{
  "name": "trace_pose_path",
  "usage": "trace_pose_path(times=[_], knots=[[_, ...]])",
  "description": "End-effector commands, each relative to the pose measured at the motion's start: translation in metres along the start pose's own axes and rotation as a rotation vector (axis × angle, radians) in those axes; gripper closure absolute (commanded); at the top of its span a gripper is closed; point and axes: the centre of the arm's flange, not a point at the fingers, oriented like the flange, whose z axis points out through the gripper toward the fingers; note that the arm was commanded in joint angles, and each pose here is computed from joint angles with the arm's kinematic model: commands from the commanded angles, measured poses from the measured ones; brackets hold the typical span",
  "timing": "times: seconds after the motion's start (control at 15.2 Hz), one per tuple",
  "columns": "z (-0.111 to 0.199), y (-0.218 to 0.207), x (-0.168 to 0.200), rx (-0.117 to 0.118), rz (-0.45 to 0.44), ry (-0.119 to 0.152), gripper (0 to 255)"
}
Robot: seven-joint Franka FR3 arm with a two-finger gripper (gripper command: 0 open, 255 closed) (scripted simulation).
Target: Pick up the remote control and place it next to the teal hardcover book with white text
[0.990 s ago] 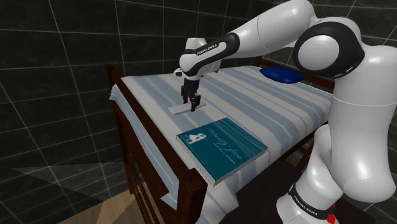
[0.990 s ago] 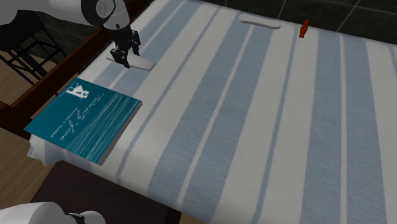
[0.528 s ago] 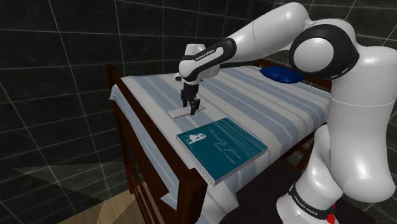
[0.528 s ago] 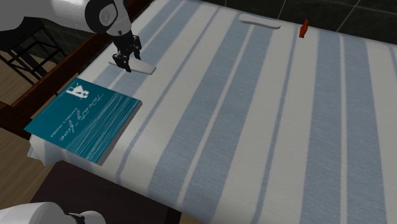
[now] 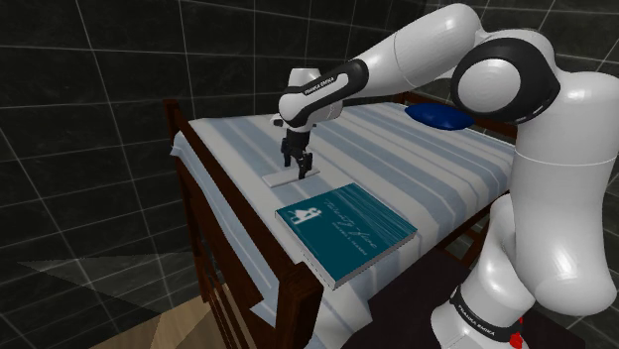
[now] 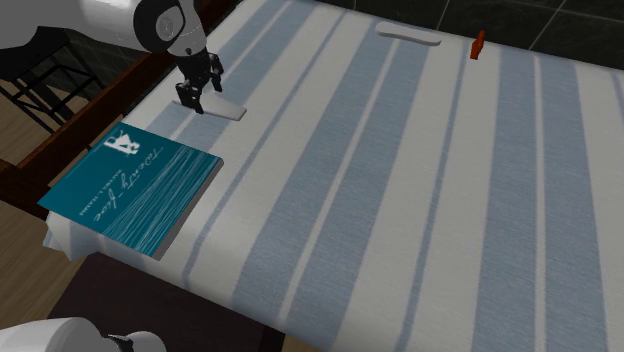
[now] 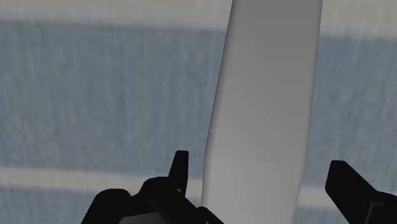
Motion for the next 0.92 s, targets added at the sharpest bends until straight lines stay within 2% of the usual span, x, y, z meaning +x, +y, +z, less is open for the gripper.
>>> trace_pose_path(times=[0.0, 0.07, 0.33, 0.86], knots=[[0.0, 0.0, 0.0, 0.0, 0.0, 0.0, 0], [0.0, 0.0, 0.0, 0.0, 0.0, 0.0, 0], [-0.05, 0.0, 0.0, 0.0, 0.0, 0.0, 0], [-0.05, 0.0, 0.0, 0.0, 0.0, 0.0, 0]])
